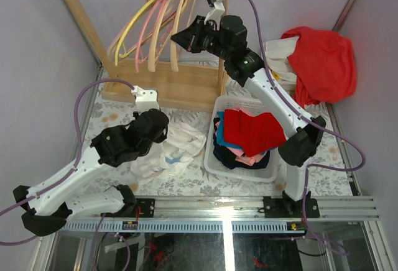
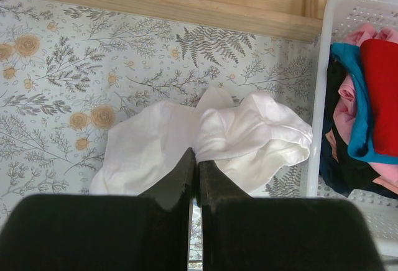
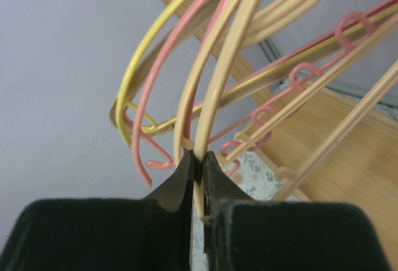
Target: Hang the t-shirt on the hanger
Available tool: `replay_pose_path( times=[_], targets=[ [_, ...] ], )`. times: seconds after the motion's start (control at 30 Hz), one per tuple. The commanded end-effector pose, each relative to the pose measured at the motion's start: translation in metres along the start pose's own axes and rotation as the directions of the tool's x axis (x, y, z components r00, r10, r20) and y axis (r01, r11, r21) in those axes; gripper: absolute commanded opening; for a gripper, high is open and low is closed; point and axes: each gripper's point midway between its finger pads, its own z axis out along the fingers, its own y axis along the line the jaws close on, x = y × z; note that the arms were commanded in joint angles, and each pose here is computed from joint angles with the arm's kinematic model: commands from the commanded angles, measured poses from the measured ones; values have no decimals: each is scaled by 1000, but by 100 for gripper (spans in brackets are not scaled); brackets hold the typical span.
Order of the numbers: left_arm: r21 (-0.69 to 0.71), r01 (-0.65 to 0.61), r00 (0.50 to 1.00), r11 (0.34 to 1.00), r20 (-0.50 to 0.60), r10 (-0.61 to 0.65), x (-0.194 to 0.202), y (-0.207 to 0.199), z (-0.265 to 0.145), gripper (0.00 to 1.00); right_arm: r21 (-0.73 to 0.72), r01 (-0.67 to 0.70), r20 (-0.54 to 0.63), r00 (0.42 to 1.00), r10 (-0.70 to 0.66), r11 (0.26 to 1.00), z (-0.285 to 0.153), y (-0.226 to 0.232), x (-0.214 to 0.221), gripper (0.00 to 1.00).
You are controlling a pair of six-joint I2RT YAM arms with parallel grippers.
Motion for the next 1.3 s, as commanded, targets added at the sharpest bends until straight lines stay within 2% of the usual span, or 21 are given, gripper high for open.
replay_pose_path(
  times=[0.0, 0.3, 0.43, 0.6, 0.8, 0.93, 1.13, 1.27],
  targets=[
    [-7, 34, 998, 999, 48, -33, -17, 3, -6, 0, -229, 116, 125, 988, -89, 966, -32, 67, -58, 0],
    [-9, 32, 998, 999, 50, -31, -18, 3, -6, 0, -433, 104, 90, 993, -72, 895, -70, 116, -66, 0],
    [-10, 31, 998, 999, 52, -31, -19, 4, -7, 0, -459, 53, 53, 998, -32, 887, -91, 121, -67, 0],
    [-8, 26, 998, 1000, 51, -25, -19, 3, -7, 0, -548, -92, -48, 996, 79, 832, -120, 112, -66, 0],
    [-4, 24, 998, 1000, 52, -24, -22, 2, -8, 0, -570, -283, -200, 958, 204, 771, -139, 86, -48, 0],
    [-6, 18, 999, 1000, 50, -18, -23, 0, -7, 0, -605, -299, -243, 952, 186, 738, -169, 91, -33, 0],
    [-12, -1, 999, 1000, 49, 2, -25, -2, -5, 0, -599, -281, -312, 944, 104, 750, -221, 102, -1, 0],
    [-14, -14, 999, 1000, 47, 15, -27, -5, -4, 0, -551, -256, -364, 930, 47, 795, -262, 105, 29, 0]
  ],
)
